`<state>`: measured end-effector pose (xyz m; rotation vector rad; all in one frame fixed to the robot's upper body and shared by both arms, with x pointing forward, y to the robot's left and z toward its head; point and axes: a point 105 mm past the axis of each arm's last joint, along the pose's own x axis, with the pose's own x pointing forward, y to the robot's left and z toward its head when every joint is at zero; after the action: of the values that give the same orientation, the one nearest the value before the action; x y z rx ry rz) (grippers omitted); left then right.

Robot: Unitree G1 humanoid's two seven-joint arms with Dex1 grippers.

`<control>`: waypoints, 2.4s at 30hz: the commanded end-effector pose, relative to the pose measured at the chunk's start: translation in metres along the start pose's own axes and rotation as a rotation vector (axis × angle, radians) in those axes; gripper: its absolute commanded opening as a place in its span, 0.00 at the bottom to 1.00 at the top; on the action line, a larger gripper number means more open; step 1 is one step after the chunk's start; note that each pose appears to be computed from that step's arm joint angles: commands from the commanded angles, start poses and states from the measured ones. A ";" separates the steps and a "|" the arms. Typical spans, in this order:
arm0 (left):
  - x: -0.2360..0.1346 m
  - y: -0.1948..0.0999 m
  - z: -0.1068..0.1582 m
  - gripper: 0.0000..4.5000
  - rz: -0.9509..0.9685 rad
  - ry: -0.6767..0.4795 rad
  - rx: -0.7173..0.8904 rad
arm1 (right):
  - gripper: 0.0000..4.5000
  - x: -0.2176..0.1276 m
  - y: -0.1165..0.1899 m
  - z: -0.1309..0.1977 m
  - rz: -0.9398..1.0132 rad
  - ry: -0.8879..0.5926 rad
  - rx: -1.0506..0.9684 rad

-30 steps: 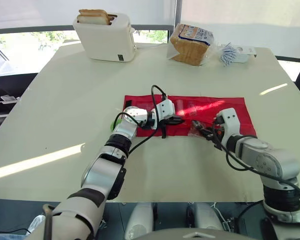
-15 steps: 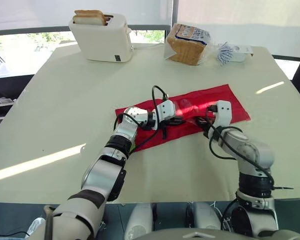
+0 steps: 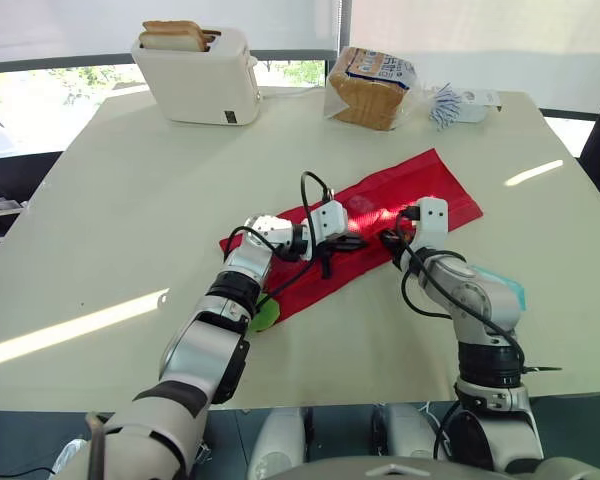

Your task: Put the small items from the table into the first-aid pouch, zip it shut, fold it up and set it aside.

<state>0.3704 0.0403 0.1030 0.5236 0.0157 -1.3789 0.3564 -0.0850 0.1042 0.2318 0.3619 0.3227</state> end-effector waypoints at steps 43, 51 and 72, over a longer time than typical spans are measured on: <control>-0.003 0.002 0.008 0.00 -0.020 -0.010 0.032 | 0.01 0.017 0.033 0.011 0.307 -0.091 -0.507; -0.005 0.005 0.008 0.00 -0.010 -0.006 0.033 | 0.01 0.010 0.008 0.020 0.239 -0.099 -0.502; -0.002 0.005 0.008 0.00 -0.010 -0.008 0.026 | 0.01 -0.034 0.018 -0.009 0.433 0.057 -0.529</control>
<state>0.3720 0.0456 0.1046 0.5386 0.0255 -1.3793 0.3091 -0.0776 0.0982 -0.1936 0.3248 0.8725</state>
